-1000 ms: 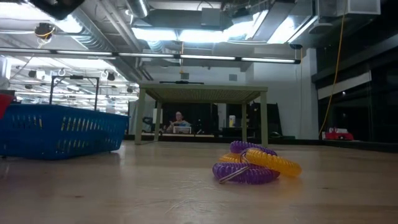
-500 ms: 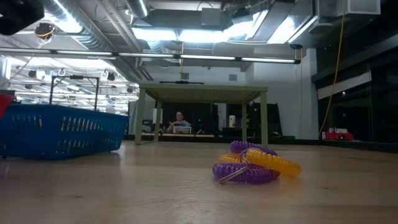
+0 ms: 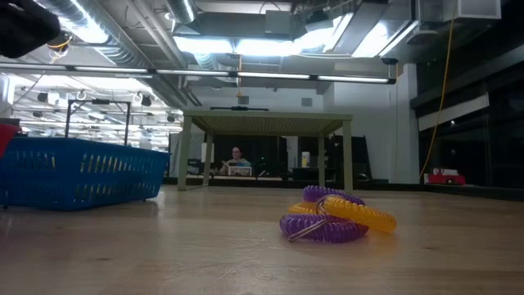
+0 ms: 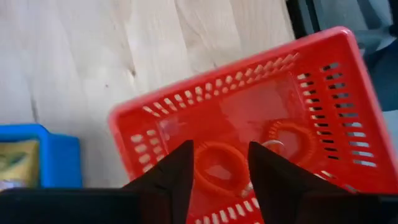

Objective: Pick & Place Office Desk Supplies
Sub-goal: Put the bottom purple spiral band into the red bin

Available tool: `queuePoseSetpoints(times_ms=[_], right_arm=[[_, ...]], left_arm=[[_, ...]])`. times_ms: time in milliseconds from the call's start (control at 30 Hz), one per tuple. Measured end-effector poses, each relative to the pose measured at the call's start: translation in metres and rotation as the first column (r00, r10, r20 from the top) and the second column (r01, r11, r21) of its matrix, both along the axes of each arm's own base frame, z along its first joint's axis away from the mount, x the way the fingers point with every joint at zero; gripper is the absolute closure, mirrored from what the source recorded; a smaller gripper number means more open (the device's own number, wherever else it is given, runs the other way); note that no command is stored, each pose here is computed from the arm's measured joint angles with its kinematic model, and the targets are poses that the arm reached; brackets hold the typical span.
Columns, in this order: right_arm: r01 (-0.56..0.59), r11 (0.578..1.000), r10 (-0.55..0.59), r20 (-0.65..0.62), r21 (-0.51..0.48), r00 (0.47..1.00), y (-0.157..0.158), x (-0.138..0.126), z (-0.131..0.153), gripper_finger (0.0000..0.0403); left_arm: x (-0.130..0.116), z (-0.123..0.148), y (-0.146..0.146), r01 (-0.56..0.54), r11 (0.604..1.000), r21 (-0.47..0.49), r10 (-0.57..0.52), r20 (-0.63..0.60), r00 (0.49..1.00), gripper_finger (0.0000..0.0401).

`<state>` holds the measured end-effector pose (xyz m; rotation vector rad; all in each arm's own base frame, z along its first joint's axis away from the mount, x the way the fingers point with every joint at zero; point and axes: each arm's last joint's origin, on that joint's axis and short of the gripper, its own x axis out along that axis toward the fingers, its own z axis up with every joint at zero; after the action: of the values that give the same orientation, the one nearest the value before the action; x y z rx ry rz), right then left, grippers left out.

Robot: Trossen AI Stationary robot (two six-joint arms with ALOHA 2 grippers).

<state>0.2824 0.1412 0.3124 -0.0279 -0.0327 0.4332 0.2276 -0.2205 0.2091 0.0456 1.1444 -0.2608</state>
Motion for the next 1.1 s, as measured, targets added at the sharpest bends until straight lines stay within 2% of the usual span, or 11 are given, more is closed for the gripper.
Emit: queuePoseSetpoints(times_ms=[200,367,500,600,733,867,1000,1100], right_arm=[[0.0,1.0,0.0,0.0,0.0,1.0,0.0,0.0,0.0,0.0167],[0.001,1.0,-0.001,-0.001,0.0,1.0,0.0,0.0,0.0,0.0167],[0.001,1.0,-0.001,-0.005,-0.002,1.0,0.0,0.0,-0.001,0.0167],[0.001,1.0,-0.001,-0.008,-0.005,1.0,0.0,0.0,-0.001,0.0167],[0.001,1.0,-0.001,-0.014,-0.01,1.0,0.0,0.0,-0.002,0.0167],[0.001,1.0,-0.002,-0.015,-0.013,1.0,0.0,0.0,-0.002,0.0167],[0.003,1.0,-0.004,-0.013,-0.018,1.0,-0.001,0.0,-0.002,0.0167],[0.004,1.0,-0.004,-0.013,-0.017,1.0,-0.001,0.0,-0.002,0.0167]], left_arm=[[0.016,0.017,0.012,0.026,0.994,0.105,-0.042,0.156,0.987,0.0235],[0.045,0.022,0.04,0.002,0.987,0.16,-0.041,0.246,0.968,0.0241],[0.076,0.011,0.063,0.032,0.991,0.127,-0.068,0.299,0.952,0.0249],[0.095,0.003,0.069,0.116,0.985,0.128,-0.155,0.358,0.921,0.0254],[0.107,-0.016,0.067,0.23,0.962,0.145,-0.267,0.351,0.897,0.0258],[0.117,-0.035,0.064,0.264,0.949,0.17,-0.305,0.295,0.906,0.0258],[0.134,-0.04,0.057,0.298,0.929,0.217,-0.355,0.303,0.885,0.0258],[0.15,-0.042,0.05,0.345,0.901,0.264,-0.418,0.313,0.853,0.0258]])
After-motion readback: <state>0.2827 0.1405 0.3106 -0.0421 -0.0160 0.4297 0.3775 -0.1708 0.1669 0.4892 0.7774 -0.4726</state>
